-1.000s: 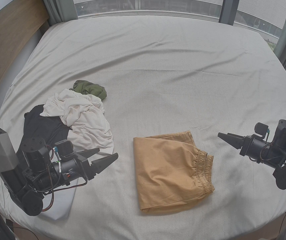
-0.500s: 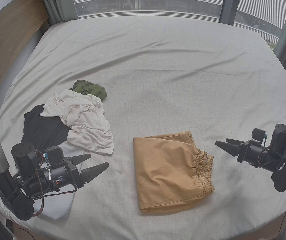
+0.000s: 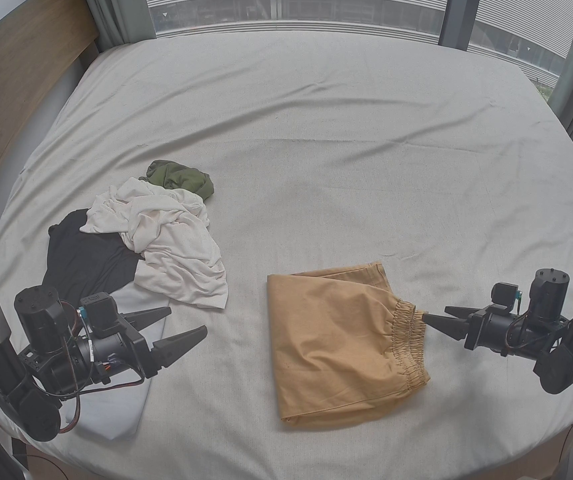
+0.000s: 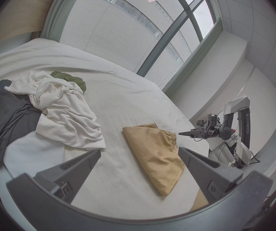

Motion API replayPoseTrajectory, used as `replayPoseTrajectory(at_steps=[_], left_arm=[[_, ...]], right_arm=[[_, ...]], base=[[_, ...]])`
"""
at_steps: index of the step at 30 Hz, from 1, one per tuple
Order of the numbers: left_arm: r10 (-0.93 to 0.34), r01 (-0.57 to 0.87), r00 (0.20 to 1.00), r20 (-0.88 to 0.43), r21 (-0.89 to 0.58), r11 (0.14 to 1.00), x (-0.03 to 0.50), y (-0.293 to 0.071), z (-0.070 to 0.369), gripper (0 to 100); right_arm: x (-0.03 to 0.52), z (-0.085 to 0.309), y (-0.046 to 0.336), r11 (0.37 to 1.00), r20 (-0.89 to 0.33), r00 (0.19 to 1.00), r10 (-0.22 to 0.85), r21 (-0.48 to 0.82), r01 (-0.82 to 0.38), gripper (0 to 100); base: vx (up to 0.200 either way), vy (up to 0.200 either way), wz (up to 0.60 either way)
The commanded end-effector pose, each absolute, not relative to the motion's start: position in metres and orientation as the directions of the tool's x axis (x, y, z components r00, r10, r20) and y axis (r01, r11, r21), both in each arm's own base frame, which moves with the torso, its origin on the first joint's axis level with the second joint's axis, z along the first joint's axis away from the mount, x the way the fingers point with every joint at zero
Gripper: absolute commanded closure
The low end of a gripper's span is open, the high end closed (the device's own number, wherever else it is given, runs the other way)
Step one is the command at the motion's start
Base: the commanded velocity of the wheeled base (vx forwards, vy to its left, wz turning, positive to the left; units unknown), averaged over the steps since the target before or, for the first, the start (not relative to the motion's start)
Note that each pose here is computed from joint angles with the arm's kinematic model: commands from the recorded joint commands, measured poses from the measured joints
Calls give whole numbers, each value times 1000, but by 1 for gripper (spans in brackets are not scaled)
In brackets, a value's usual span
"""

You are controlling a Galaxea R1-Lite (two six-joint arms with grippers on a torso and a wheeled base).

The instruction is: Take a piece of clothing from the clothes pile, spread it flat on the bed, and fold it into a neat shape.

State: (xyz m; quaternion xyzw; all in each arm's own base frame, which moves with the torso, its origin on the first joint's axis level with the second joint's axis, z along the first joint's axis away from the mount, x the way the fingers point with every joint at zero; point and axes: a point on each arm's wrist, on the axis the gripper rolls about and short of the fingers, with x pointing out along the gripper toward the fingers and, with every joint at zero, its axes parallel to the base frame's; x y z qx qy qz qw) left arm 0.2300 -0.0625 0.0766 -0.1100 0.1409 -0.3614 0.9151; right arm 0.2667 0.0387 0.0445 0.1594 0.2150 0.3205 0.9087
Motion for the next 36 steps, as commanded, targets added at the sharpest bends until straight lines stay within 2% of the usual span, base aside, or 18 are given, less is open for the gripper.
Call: replayPoseTrajectory(at_steps=[1, 21, 28, 36], left_arm=[[-693, 628, 695, -193, -307, 715, 229, -62, 73, 0], [-694, 628, 694, -194, -308, 714, 229, -62, 73, 0], [-694, 630, 695, -187, -306, 714, 229, -62, 74, 0], [-705, 640, 685, -185, -309, 703, 229, -62, 74, 0]], right_arm=[[263, 29, 41, 742, -342, 672, 657, 454, -494, 0], [260, -1, 53, 724, -405, 609, 682, 490, -486, 0], [259, -19, 62, 709, -424, 573, 701, 501, -496, 0], [257, -19, 77, 672, -416, 530, 738, 516, -531, 0]], base=[[0, 0, 0], [0, 0, 0], [0, 0, 0], [0, 0, 0]])
